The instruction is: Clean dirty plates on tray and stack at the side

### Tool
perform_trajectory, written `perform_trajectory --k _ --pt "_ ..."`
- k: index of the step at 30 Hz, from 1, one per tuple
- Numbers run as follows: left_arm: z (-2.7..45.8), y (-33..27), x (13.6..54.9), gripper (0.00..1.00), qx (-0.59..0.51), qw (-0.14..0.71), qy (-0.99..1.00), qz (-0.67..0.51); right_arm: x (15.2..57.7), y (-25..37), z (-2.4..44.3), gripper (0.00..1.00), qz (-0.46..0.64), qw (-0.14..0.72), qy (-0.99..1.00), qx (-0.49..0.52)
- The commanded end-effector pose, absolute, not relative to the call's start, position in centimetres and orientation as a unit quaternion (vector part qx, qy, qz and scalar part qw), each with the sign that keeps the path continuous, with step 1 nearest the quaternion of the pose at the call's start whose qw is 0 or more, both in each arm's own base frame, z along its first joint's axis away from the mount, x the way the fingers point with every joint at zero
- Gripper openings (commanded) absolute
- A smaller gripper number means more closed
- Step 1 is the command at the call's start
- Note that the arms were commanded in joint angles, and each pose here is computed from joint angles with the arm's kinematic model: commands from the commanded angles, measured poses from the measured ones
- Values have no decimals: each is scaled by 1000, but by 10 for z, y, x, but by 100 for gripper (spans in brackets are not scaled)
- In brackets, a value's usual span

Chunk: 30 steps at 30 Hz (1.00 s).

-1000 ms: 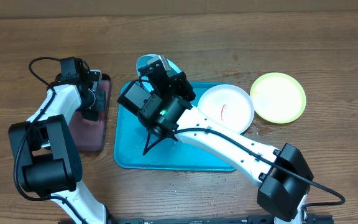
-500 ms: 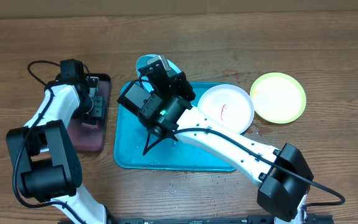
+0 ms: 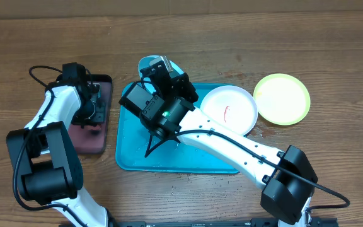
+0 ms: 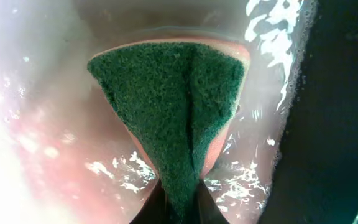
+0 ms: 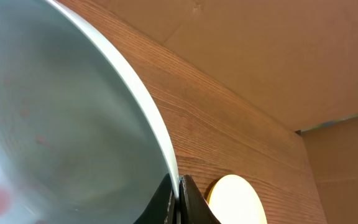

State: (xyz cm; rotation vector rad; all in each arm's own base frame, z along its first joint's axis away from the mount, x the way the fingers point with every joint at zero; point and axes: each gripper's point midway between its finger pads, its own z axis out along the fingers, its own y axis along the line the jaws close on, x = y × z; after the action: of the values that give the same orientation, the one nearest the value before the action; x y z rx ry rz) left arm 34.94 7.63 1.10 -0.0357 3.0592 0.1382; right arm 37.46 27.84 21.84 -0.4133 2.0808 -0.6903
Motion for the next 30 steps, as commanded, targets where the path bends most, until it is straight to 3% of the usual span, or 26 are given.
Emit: perform_trajectory --k 1,4,5,6,7,9,13,19,30 --pt "29 84 360 4 -36 66 995 61 376 278 242 4 -263 462 835 -146" --pt "44 87 370 4 -44 85 993 65 376 277 242 4 -263 462 834 -145" --pt "50 87 373 14 -45 93 992 66 376 277 243 4 -266 464 833 -144" --pt "57 88 376 37 -46 101 992 67 376 276 244 4 -268 465 832 -143" --pt "64 88 379 46 -49 111 990 68 376 276 245 4 -270 466 831 -142" --pt "73 88 383 55 -49 124 989 67 376 276 245 4 -271 467 829 -142" --pt "75 80 383 58 -46 127 990 44 374 278 240 4 -242 464 843 -124" --pt "69 70 378 56 -43 115 992 16 377 279 211 4 -96 387 915 -62" --pt "69 69 376 57 -43 111 993 15 412 158 200 4 63 224 961 149"
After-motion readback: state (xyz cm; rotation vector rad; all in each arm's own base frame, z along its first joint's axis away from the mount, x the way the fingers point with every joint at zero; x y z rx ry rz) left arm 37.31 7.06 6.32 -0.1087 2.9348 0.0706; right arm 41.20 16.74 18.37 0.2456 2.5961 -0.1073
